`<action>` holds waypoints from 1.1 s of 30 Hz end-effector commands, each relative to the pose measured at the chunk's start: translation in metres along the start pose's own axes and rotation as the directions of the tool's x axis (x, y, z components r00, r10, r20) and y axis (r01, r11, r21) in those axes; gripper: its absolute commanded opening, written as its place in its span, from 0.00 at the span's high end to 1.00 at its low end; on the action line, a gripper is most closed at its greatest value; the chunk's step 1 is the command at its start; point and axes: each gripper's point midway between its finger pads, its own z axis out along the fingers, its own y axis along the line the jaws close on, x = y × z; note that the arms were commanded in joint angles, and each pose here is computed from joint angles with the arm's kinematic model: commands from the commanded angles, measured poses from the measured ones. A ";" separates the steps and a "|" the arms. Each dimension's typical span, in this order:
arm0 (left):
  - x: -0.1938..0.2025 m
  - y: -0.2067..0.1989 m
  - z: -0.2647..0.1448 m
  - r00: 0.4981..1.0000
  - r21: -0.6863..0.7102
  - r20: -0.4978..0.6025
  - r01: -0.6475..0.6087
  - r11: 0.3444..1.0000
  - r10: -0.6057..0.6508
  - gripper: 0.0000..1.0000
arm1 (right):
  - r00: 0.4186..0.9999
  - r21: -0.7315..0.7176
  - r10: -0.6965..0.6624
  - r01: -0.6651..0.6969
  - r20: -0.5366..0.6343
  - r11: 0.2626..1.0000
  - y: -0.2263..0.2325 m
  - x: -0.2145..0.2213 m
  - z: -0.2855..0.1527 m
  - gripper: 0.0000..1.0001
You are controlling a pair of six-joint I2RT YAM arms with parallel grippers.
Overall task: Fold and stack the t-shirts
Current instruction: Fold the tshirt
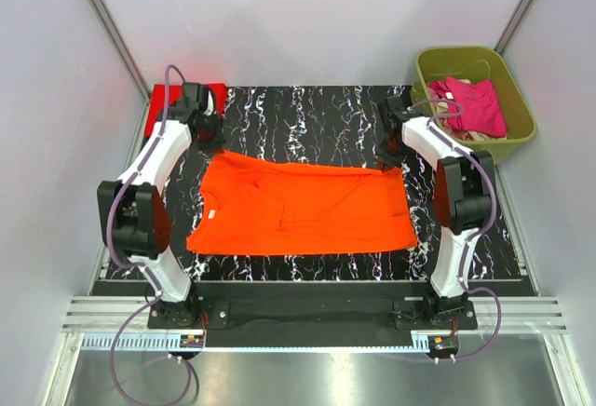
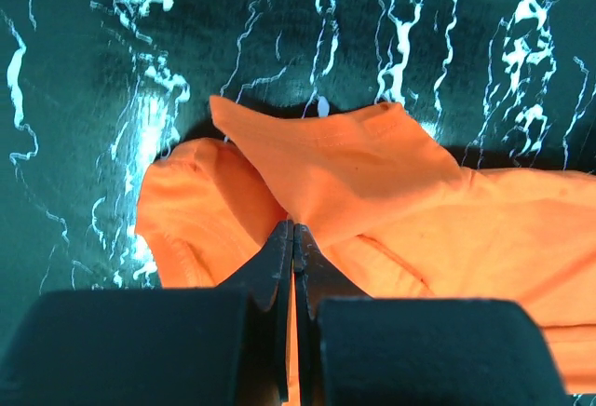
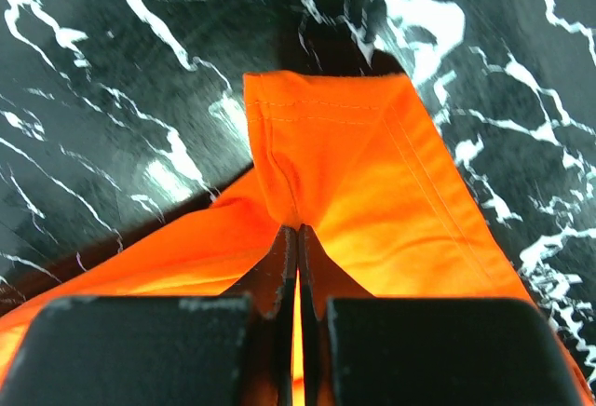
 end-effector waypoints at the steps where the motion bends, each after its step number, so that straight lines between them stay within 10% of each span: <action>1: 0.000 0.005 -0.022 0.998 -0.015 0.066 -0.012 1.000 0.013 1.00 | 0.998 -0.082 0.028 -0.024 0.049 0.996 0.009 -0.005 -0.032 1.00; 33: 0.091 0.048 -0.048 0.997 -0.104 0.053 0.064 0.993 -0.058 1.00 | 1.000 -0.031 -0.012 0.012 0.005 0.999 -0.046 0.057 -0.022 1.00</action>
